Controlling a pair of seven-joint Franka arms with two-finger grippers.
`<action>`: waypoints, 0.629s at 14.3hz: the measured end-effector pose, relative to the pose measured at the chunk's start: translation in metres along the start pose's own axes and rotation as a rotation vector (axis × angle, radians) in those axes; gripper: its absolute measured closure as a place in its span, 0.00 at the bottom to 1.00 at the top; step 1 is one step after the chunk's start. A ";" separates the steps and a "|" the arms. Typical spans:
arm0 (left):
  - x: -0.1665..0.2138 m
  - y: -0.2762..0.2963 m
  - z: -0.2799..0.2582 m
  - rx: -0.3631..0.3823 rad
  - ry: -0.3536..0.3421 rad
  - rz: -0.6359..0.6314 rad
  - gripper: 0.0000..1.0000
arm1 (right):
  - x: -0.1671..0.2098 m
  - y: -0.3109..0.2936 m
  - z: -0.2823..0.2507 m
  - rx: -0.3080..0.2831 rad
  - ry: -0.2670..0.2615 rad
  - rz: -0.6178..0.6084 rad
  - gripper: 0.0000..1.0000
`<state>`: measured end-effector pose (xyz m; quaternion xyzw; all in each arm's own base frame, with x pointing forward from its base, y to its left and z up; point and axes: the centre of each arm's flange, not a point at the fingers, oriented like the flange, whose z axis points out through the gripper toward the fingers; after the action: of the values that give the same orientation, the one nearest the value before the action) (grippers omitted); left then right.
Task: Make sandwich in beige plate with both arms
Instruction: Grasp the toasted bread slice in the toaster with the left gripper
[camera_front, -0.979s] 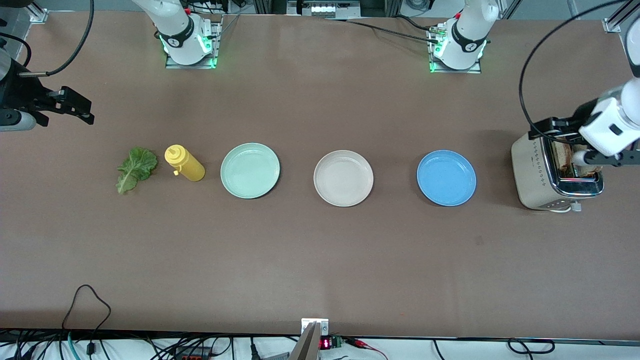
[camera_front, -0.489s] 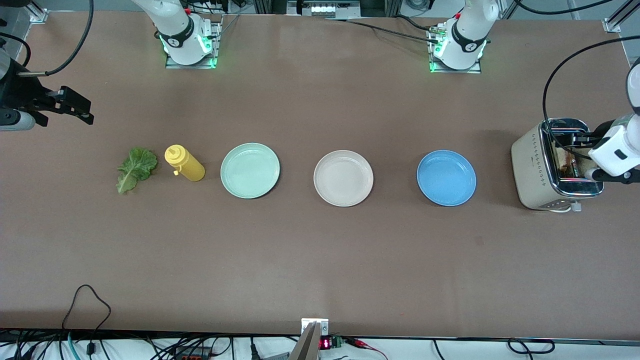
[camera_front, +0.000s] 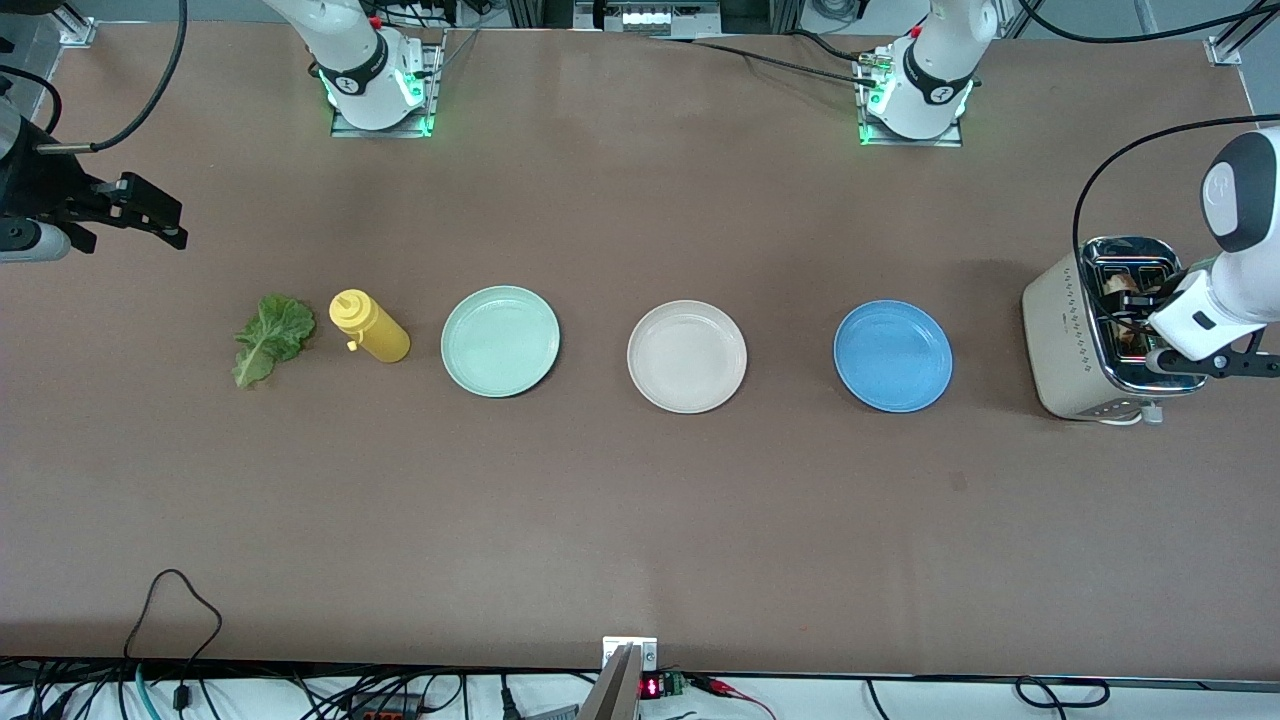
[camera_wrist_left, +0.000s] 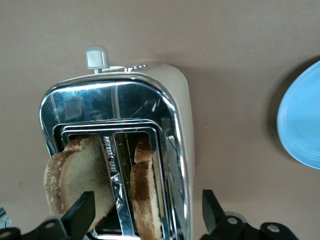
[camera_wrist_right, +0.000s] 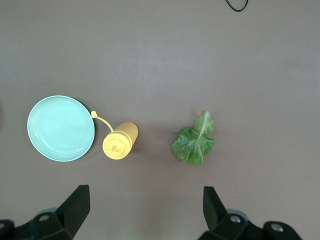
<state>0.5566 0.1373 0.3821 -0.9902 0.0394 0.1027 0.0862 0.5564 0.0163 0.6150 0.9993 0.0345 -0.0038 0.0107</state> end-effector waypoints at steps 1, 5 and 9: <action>-0.006 -0.004 0.007 -0.002 0.007 -0.001 0.14 | 0.000 0.000 0.000 0.000 0.000 0.000 0.00; -0.024 -0.006 0.034 -0.014 0.007 0.002 0.43 | 0.000 0.000 0.000 0.000 0.001 0.000 0.00; -0.027 -0.002 0.029 -0.012 0.014 0.011 0.85 | 0.000 0.000 0.000 0.000 0.001 0.001 0.00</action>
<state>0.5249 0.1463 0.3606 -0.9911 0.0449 0.0965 0.0795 0.5565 0.0159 0.6153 0.9994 0.0341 -0.0035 0.0107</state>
